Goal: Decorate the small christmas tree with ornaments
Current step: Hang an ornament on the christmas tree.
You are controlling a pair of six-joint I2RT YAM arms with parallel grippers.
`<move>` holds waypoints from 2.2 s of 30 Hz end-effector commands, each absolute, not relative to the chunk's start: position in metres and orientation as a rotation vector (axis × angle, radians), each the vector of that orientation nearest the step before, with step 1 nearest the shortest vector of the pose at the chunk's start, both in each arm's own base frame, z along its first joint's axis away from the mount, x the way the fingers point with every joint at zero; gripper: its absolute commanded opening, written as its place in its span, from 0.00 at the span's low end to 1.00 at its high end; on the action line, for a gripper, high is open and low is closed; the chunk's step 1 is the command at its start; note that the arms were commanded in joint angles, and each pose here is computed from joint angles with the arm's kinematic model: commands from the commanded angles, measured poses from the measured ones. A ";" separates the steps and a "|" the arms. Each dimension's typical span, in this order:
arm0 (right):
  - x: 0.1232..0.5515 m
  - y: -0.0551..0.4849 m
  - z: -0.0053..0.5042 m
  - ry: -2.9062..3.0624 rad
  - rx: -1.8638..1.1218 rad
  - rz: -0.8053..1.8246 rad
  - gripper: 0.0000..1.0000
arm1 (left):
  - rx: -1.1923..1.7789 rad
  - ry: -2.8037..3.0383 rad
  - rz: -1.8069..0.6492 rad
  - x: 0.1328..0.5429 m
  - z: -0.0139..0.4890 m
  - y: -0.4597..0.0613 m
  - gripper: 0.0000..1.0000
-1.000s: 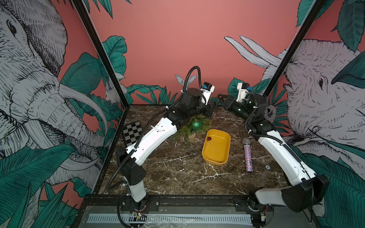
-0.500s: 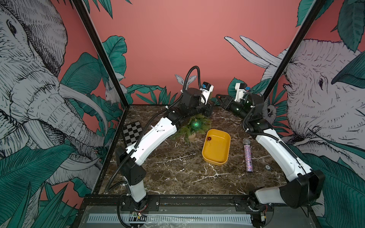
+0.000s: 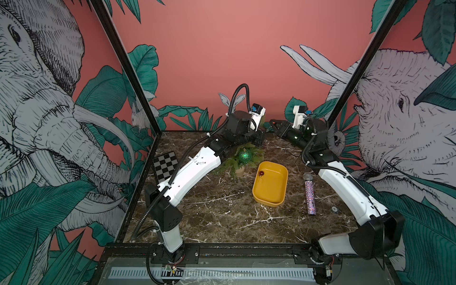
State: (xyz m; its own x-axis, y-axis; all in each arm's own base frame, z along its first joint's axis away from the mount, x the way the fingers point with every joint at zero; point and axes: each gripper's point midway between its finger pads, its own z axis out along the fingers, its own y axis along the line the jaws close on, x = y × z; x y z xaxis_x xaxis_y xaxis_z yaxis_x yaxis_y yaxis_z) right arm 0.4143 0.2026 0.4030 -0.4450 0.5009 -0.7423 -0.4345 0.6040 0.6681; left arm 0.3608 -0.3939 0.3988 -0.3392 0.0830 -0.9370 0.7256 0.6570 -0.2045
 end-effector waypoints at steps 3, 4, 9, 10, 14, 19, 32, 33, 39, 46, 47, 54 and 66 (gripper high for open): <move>0.414 0.199 0.419 1.668 0.060 1.080 0.29 | 0.631 1.803 -0.780 0.357 0.407 -0.388 0.00; 0.414 0.199 0.406 1.695 0.069 1.077 0.30 | 0.632 1.806 -0.779 0.357 0.407 -0.388 0.00; 0.409 0.198 0.410 1.684 0.066 1.086 0.29 | 0.638 1.803 -0.793 0.354 0.408 -0.388 0.00; 0.408 0.197 0.413 1.678 0.066 1.087 0.29 | 0.636 1.800 -0.795 0.354 0.410 -0.388 0.00; 0.402 0.195 0.421 1.658 0.062 1.089 0.29 | 0.644 1.788 -0.825 0.350 0.414 -0.389 0.00; 0.395 0.192 0.426 1.642 0.060 1.089 0.29 | 0.650 1.776 -0.852 0.345 0.420 -0.389 0.00; 0.404 0.194 0.415 1.660 0.077 1.084 0.29 | 0.645 1.784 -0.846 0.346 0.416 -0.389 0.00; 0.406 0.194 0.414 1.664 0.078 1.083 0.29 | 0.642 1.784 -0.846 0.347 0.416 -0.389 0.00; 0.410 0.193 0.410 1.670 0.086 1.063 0.29 | 0.629 1.786 -0.814 0.350 0.416 -0.385 0.00; 0.419 0.196 0.407 1.672 0.096 1.073 0.29 | 0.612 1.784 -0.797 0.355 0.416 -0.384 0.00; 0.421 0.196 0.405 1.676 0.099 1.075 0.29 | 0.610 1.787 -0.795 0.356 0.415 -0.384 0.00; 0.421 0.198 0.398 1.690 0.103 1.086 0.29 | 0.609 1.811 -0.786 0.358 0.407 -0.384 0.00; 0.411 0.192 0.395 1.680 0.118 1.085 0.29 | 0.604 1.820 -0.778 0.357 0.404 -0.380 0.02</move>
State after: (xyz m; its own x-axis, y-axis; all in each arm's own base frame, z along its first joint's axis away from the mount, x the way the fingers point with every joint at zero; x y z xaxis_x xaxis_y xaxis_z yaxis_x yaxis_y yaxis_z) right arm 0.4171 0.1999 0.3695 -0.4788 0.5204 -0.7071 -0.3858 0.5987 0.7019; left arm 0.3618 -0.3919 0.3833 -0.3806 0.0858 -0.9208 0.7153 0.6583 -0.2343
